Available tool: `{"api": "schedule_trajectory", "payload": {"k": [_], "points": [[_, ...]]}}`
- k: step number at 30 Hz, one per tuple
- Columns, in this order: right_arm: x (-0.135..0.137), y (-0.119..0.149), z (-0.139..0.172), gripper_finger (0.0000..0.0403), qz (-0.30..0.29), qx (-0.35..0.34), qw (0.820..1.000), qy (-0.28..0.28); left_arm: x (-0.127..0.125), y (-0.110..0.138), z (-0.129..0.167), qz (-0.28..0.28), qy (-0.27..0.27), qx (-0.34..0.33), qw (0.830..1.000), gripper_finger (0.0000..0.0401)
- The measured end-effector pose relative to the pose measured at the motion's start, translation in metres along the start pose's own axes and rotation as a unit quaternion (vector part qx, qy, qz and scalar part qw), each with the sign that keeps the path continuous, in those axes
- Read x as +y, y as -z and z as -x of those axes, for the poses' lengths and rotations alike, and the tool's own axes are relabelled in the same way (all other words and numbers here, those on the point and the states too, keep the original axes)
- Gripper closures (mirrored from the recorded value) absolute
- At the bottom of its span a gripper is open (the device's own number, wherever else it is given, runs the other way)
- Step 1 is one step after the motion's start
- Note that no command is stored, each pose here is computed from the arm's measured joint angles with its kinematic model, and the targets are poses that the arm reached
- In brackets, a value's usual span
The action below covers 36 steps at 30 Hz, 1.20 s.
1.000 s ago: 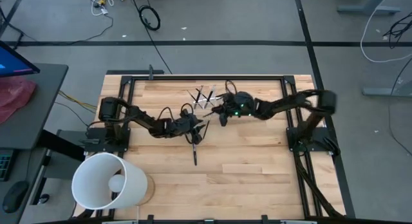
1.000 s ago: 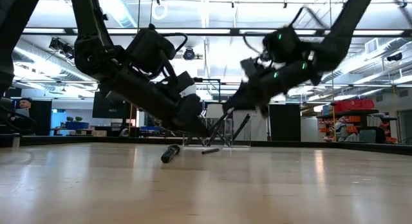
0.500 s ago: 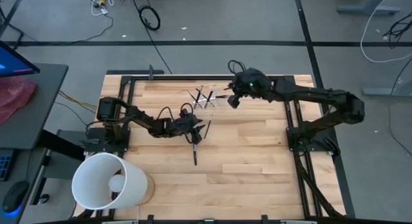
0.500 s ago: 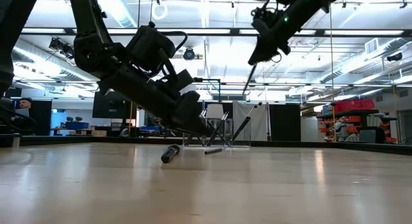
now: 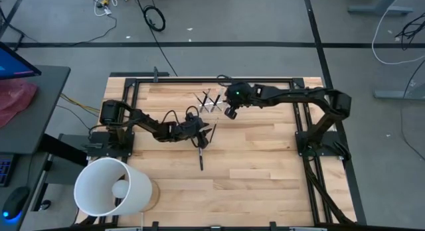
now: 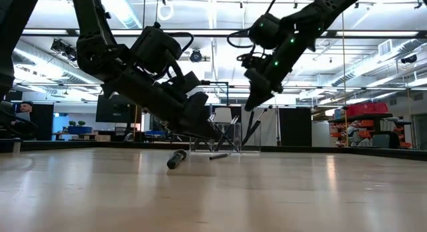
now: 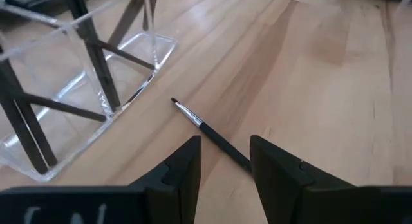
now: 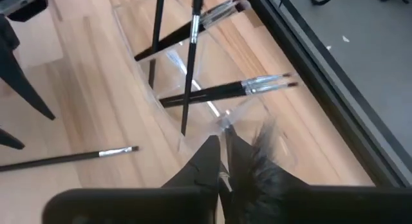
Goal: Put items in baskets/containers
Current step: Put the black highlighter brush into the transparent organizer, then put the black eyeshadow brush into the transparent organizer
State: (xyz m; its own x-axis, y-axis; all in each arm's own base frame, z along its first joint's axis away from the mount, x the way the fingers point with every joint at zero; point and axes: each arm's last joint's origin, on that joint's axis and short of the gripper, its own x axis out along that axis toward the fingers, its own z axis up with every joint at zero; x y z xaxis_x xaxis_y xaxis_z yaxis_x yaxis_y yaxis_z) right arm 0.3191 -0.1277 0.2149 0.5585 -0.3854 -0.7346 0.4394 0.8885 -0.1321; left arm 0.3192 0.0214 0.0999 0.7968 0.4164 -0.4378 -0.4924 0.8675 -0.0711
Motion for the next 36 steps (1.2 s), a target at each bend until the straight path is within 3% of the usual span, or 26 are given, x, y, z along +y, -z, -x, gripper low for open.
{"api": "schedule_trajectory", "payload": {"k": [15, 19, 25, 29, 36], "points": [[0.010, -0.007, 0.000, 0.0257, 0.043, -0.036, 0.998, -0.004, -0.006, 0.002, 0.002, 0.070, 0.028, 0.009, 0.997, 0.0266], [0.029, -0.006, 0.003, 0.0254, 0.083, -0.041, 0.995, -0.022, -0.012, -0.001, 0.004, 0.076, 0.010, -0.011, 0.997, 0.0266], [0.054, -0.005, 0.009, 0.0263, 0.110, -0.047, 0.992, -0.047, -0.030, -0.009, -0.009, 0.034, 0.007, -0.006, 0.999, 0.0266], [0.064, -0.001, 0.012, 0.0264, 0.123, -0.033, 0.990, -0.056, -0.033, -0.001, -0.023, -0.007, -0.061, 0.044, 0.997, 0.0266], [0.068, 0.015, 0.015, 0.0264, 0.091, 0.041, 0.995, -0.006, -0.039, -0.006, -0.028, -0.011, -0.084, 0.033, 0.996, 0.0266]]}}
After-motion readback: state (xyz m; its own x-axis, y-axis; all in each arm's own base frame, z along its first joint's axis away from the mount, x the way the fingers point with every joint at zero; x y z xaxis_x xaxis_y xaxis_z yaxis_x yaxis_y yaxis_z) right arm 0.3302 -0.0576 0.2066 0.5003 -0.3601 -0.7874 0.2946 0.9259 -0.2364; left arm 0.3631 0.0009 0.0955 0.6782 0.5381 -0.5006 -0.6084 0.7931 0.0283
